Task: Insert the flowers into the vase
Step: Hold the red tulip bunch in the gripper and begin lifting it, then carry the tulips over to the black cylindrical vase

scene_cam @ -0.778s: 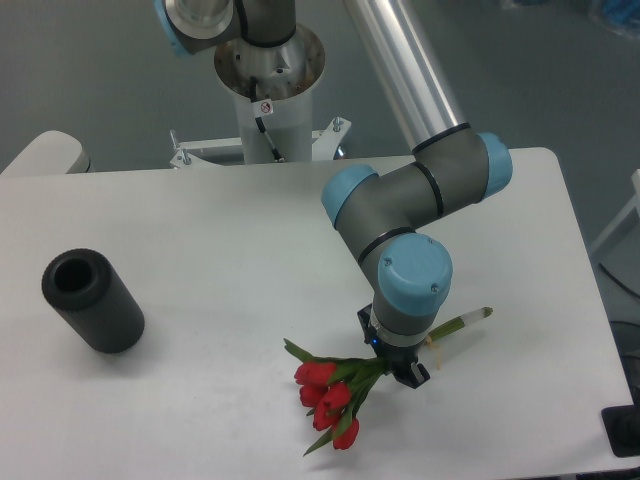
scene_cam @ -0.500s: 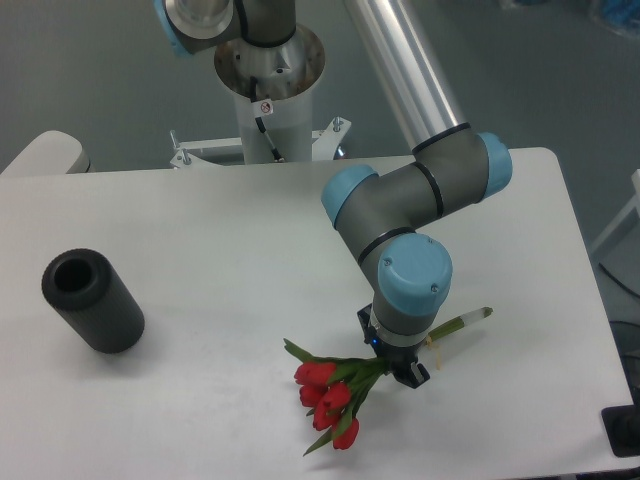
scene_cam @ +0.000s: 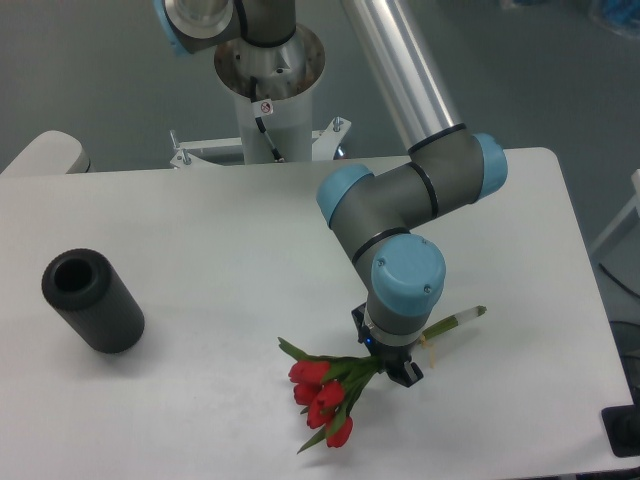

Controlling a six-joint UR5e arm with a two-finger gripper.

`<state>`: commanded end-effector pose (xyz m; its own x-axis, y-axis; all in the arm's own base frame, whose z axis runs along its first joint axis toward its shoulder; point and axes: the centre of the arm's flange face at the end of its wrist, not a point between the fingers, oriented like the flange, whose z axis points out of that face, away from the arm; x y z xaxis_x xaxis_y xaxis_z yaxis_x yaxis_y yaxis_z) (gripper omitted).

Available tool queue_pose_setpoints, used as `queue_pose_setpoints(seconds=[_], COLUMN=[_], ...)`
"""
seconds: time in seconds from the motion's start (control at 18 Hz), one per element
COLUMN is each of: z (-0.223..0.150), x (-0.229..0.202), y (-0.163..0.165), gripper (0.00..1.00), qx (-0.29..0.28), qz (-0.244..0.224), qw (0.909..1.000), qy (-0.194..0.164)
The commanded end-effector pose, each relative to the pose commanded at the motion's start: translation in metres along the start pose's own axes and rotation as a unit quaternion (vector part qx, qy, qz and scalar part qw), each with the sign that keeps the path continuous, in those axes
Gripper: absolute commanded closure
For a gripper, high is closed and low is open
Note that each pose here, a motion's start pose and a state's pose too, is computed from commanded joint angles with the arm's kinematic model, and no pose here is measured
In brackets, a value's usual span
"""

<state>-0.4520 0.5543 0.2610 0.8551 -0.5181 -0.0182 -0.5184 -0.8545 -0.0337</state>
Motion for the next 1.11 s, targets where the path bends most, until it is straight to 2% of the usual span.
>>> queue_pose_setpoints(seconds=[0.28, 0.39, 0.67, 0.89, 1.11], z=[-0.004, -0.014, -0.037, -0.059, -0.085], x=[0.003, 0.009, 0.03, 0.047, 0.065], y=[-0.008, -0.02, -0.055, -0.079, -0.094], gripper=[0.86, 0.87, 0.87, 0.86, 0.86], qx=[0.034, 0.043, 0.092, 0.148, 0.232], qz=[-0.007, -0.013, -0.064, -0.104, -0.131], qw=[0.9994, 0.999, 0.9937, 0.9834, 0.9629], qy=[0.005, 0.002, 0.005, 0.016, 0.045])
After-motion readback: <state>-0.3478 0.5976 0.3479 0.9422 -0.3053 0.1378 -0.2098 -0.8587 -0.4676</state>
